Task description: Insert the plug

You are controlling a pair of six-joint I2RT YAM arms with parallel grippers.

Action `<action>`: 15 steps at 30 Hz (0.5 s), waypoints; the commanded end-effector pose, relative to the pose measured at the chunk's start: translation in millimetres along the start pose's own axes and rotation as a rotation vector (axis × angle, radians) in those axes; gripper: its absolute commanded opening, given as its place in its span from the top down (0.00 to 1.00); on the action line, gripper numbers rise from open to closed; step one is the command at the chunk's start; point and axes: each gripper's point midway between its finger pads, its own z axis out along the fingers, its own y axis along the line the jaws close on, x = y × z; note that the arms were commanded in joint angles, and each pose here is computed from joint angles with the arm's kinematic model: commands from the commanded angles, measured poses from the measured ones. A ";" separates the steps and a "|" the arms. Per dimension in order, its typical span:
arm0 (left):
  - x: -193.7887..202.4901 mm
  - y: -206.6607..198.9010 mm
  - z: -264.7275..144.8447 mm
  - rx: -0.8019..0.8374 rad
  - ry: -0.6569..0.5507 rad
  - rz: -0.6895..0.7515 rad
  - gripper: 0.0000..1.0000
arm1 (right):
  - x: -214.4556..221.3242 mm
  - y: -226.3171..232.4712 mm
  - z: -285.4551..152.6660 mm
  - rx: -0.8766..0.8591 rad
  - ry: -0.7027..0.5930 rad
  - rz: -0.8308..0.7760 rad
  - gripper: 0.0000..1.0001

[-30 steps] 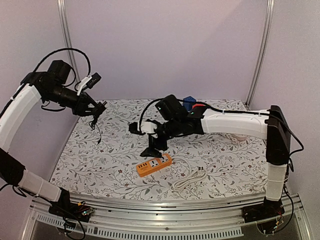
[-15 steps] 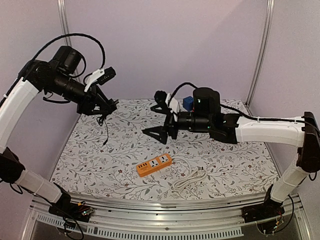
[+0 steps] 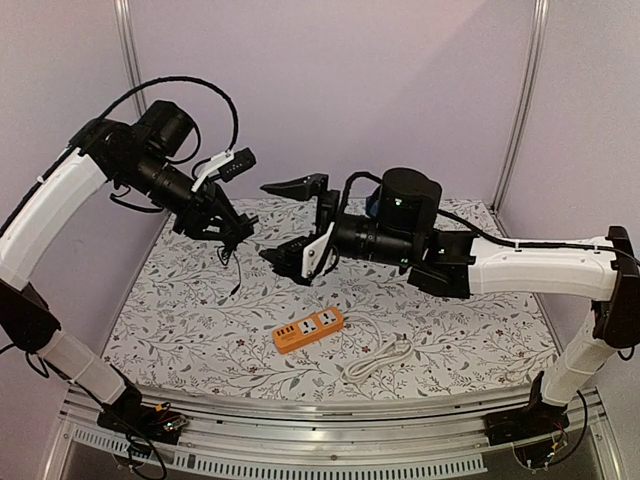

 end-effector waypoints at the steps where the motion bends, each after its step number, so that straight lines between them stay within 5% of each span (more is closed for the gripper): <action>1: 23.9 -25.5 5.1 0.093 0.089 -0.054 1.00 | 19.7 17.2 25.0 -0.061 0.073 -0.198 0.01; 6: 23.0 -29.1 7.3 0.119 0.082 -0.056 1.00 | 29.6 31.6 35.4 -0.153 0.106 -0.283 0.03; 11: 22.9 -29.9 11.6 0.142 0.079 -0.060 1.00 | 33.4 36.7 38.7 -0.185 0.119 -0.341 0.29; 15: 26.5 -24.7 17.7 0.131 0.096 -0.068 1.00 | 31.9 39.2 42.3 -0.190 0.105 -0.349 0.38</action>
